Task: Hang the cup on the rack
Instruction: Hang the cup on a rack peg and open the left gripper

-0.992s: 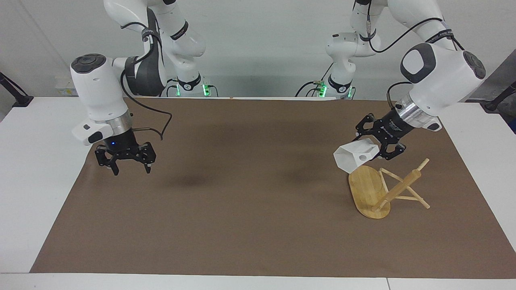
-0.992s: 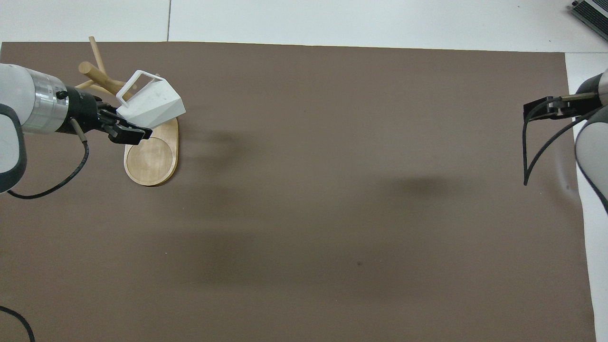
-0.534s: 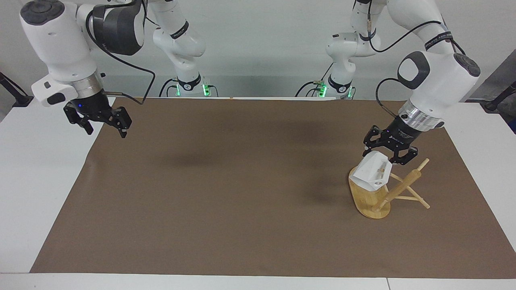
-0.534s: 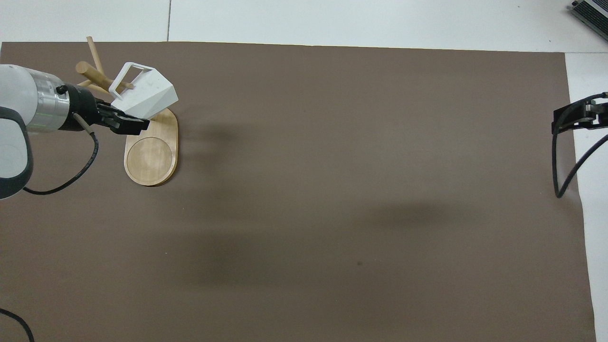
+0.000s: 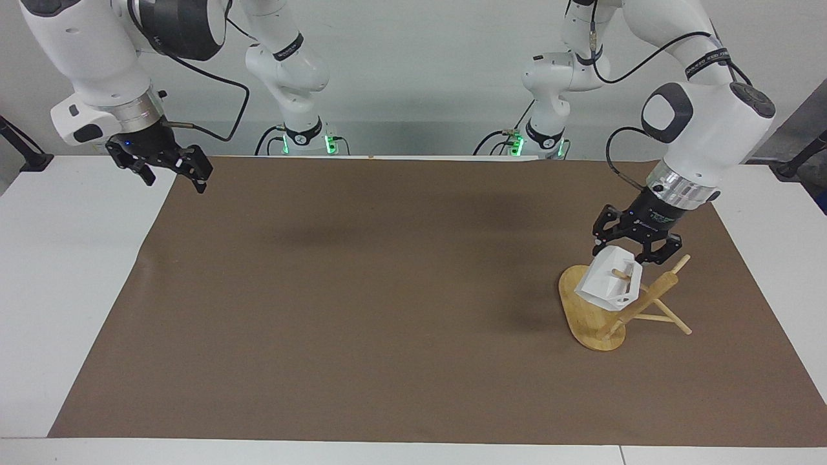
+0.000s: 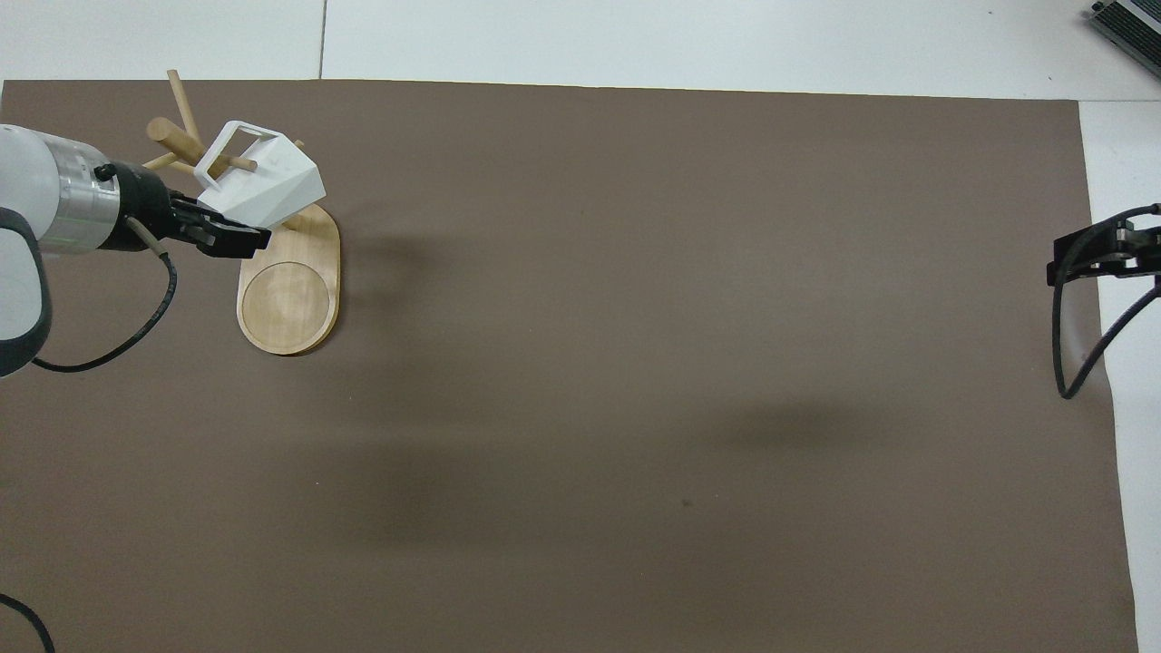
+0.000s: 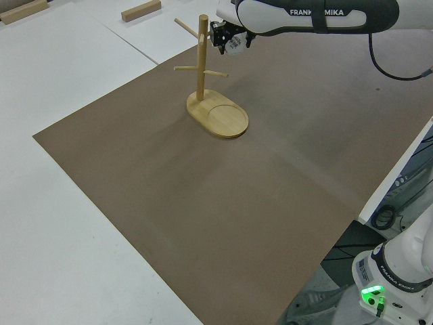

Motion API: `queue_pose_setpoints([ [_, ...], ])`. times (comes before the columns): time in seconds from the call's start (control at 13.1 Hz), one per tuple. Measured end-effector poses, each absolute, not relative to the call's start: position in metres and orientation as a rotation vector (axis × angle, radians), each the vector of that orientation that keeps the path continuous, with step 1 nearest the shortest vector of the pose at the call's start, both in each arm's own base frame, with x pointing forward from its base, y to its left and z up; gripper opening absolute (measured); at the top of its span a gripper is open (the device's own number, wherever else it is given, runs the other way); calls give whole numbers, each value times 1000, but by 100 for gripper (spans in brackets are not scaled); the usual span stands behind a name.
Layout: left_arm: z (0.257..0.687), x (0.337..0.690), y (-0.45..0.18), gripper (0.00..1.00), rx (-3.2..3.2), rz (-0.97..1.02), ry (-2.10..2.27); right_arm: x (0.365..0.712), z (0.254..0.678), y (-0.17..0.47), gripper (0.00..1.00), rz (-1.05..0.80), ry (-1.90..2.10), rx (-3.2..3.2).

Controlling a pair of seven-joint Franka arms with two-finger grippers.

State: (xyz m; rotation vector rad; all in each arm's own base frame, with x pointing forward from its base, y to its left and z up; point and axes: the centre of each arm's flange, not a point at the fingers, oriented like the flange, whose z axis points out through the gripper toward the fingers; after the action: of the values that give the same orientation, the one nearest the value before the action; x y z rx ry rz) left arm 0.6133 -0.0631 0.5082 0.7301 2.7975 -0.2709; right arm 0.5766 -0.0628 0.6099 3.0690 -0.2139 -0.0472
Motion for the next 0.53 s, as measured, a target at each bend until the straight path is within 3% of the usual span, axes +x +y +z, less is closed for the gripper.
queue_pose_setpoints([
  [0.46, 530, 596, -63, 80, 774, -271, 2826, 574, 613, -56, 100, -33, -203, 3073],
  [0.53, 536, 592, -62, 90, 797, -264, 2821, 573, 613, -56, 100, -35, -203, 3073],
])
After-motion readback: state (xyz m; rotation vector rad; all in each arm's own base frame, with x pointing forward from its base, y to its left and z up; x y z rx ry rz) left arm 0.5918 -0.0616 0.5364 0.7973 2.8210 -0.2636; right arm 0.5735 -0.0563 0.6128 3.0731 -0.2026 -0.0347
